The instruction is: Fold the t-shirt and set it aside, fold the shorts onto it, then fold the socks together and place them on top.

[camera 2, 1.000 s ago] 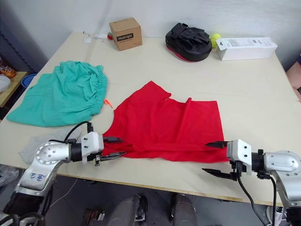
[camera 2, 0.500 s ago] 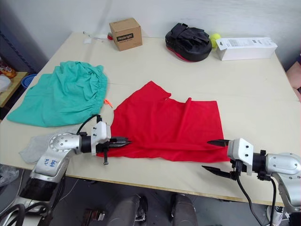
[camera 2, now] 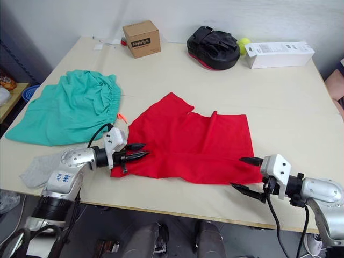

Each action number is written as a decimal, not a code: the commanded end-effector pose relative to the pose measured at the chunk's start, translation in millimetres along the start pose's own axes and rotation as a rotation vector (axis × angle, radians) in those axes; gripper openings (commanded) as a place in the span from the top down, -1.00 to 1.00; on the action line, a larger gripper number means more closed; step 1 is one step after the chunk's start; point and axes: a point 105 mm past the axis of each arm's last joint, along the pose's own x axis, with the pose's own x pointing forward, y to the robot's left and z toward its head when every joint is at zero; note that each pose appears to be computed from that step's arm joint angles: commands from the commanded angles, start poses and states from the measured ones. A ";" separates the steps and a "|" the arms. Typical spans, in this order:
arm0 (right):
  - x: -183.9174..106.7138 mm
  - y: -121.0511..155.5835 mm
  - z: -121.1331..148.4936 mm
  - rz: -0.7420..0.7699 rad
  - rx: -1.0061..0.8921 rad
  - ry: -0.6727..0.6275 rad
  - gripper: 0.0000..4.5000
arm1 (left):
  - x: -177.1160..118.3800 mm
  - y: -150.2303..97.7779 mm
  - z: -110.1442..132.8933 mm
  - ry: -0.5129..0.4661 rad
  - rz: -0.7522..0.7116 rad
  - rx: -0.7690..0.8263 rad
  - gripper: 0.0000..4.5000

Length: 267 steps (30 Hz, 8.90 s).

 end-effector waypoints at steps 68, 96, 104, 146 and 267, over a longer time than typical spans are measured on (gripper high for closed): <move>-9.9 -18.1 -39.1 0.100 -0.460 0.270 0.81 | -66.6 -5.5 -46.9 0.377 -0.013 0.339 0.45; -61.3 28.0 -37.3 0.211 -0.130 0.251 1.00 | -114.0 -67.8 -27.1 0.406 -0.269 0.135 0.99; -65.5 42.9 -20.8 0.325 0.113 0.262 0.11 | -142.5 -65.5 -17.0 0.437 -0.281 -0.072 0.00; 46.3 -139.1 -1.0 -0.060 0.179 0.288 -0.31 | 34.2 79.7 15.9 0.234 0.024 -0.369 -0.73; -23.4 -39.2 43.5 0.040 0.011 -0.059 -1.00 | -16.3 1.8 53.9 -0.167 -0.253 0.047 0.99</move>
